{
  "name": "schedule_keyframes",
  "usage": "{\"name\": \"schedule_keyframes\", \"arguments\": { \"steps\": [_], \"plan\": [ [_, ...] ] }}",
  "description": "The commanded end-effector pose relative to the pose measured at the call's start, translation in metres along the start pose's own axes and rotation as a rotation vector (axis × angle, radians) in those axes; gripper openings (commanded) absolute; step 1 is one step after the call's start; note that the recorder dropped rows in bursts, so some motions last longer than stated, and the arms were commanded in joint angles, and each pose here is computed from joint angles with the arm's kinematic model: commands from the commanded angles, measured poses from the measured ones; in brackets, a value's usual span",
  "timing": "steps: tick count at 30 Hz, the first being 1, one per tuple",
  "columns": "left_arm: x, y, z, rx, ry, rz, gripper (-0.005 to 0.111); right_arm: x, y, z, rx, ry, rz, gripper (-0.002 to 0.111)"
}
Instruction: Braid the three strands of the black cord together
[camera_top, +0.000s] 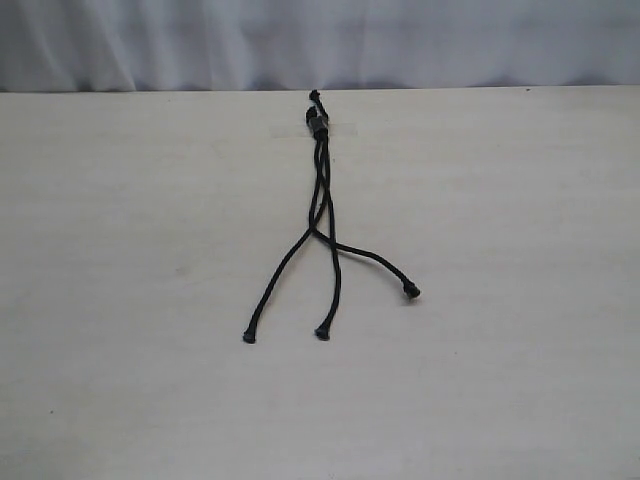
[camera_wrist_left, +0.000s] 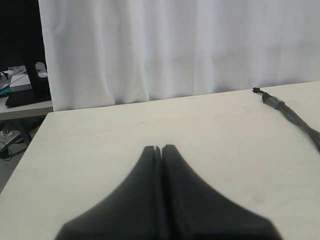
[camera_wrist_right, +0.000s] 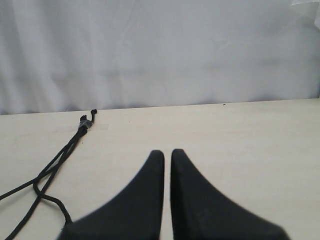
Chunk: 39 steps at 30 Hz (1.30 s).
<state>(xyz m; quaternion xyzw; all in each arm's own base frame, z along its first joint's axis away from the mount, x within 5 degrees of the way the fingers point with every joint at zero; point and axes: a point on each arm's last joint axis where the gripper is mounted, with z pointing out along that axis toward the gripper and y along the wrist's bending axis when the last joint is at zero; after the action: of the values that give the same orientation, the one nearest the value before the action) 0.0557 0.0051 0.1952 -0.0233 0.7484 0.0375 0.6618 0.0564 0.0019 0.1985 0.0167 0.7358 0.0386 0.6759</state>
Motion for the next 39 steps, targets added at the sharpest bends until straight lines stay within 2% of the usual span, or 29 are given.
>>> {"name": "schedule_keyframes", "arguments": {
  "steps": [1,39],
  "plan": [
    [0.0006,0.0001,0.0000,-0.003,-0.005,0.001,0.000,0.0006,0.0000,-0.0002,-0.002,-0.002,-0.001,0.004],
    [0.0004,0.0003,0.0000,-0.005,-0.006,0.012,0.000,0.0006,0.0000,-0.0002,-0.002,-0.002,-0.001,0.004]
  ]
}}
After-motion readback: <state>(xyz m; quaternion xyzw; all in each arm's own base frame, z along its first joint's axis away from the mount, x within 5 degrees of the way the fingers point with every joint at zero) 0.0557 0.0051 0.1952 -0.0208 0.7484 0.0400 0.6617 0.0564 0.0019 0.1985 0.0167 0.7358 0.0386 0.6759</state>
